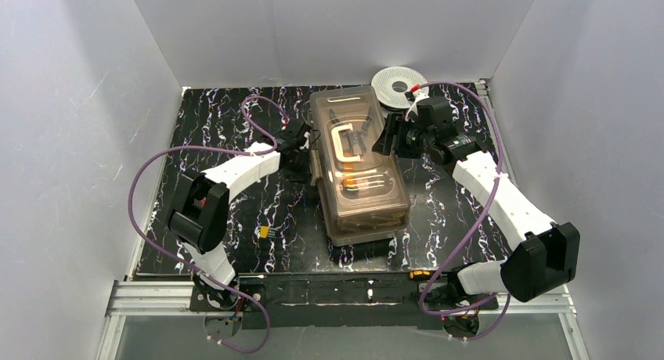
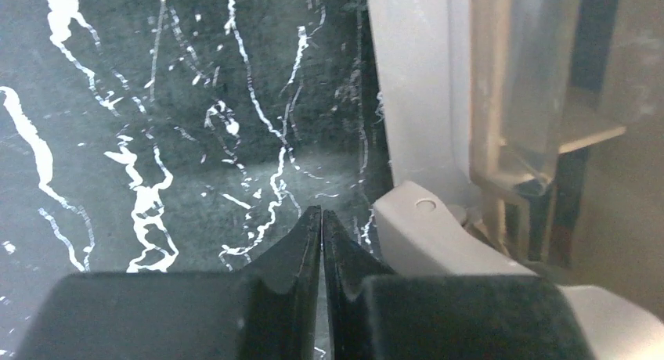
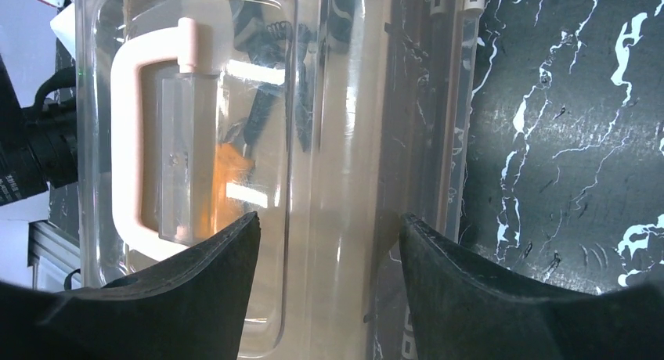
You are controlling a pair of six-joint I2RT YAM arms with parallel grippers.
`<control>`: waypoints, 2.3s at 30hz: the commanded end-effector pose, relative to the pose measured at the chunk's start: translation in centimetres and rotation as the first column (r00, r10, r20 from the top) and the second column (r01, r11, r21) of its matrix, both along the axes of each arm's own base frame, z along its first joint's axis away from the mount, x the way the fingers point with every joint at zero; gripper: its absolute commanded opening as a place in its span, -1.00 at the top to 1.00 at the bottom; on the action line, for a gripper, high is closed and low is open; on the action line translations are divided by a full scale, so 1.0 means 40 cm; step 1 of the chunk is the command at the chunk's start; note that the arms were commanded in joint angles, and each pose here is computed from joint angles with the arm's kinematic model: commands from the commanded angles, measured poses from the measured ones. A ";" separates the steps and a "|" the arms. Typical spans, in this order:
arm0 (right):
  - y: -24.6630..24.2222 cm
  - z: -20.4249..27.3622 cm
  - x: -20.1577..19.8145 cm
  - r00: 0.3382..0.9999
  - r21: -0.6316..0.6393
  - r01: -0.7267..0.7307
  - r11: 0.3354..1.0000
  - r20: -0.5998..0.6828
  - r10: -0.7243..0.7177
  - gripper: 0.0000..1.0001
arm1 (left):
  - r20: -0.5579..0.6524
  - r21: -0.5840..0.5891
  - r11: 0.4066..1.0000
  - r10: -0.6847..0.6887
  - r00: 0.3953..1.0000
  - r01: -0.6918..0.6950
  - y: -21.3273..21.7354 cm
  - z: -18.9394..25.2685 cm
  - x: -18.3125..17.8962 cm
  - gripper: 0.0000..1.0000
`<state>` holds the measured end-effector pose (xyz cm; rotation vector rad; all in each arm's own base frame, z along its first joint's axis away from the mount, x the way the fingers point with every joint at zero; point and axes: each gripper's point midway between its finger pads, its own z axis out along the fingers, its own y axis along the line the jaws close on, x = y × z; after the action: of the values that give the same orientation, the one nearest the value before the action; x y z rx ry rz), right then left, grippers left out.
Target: Pack the tool kit
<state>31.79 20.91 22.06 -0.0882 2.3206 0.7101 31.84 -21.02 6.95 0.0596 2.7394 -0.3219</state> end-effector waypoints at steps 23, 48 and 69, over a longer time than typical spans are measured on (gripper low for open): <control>0.124 -0.055 -0.082 0.975 0.188 -0.175 0.966 -0.105 0.197 -0.39 | 0.180 -0.413 0.906 -0.017 0.984 0.092 -0.204 0.098 -0.010 0.91; -0.086 -0.103 -0.022 0.988 0.277 0.100 0.956 -0.144 -0.062 -0.23 | 0.244 -0.418 0.875 -0.153 0.958 0.246 -0.295 0.247 -0.013 0.82; -0.328 -0.065 -0.029 0.946 0.156 0.324 0.933 -0.037 -0.323 -0.17 | 0.199 -0.382 0.842 -0.326 0.924 0.380 -0.480 0.177 -0.063 0.78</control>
<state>34.35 7.51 20.94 0.3667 2.0512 0.7758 29.58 -34.26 11.06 0.3498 2.5864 -0.7052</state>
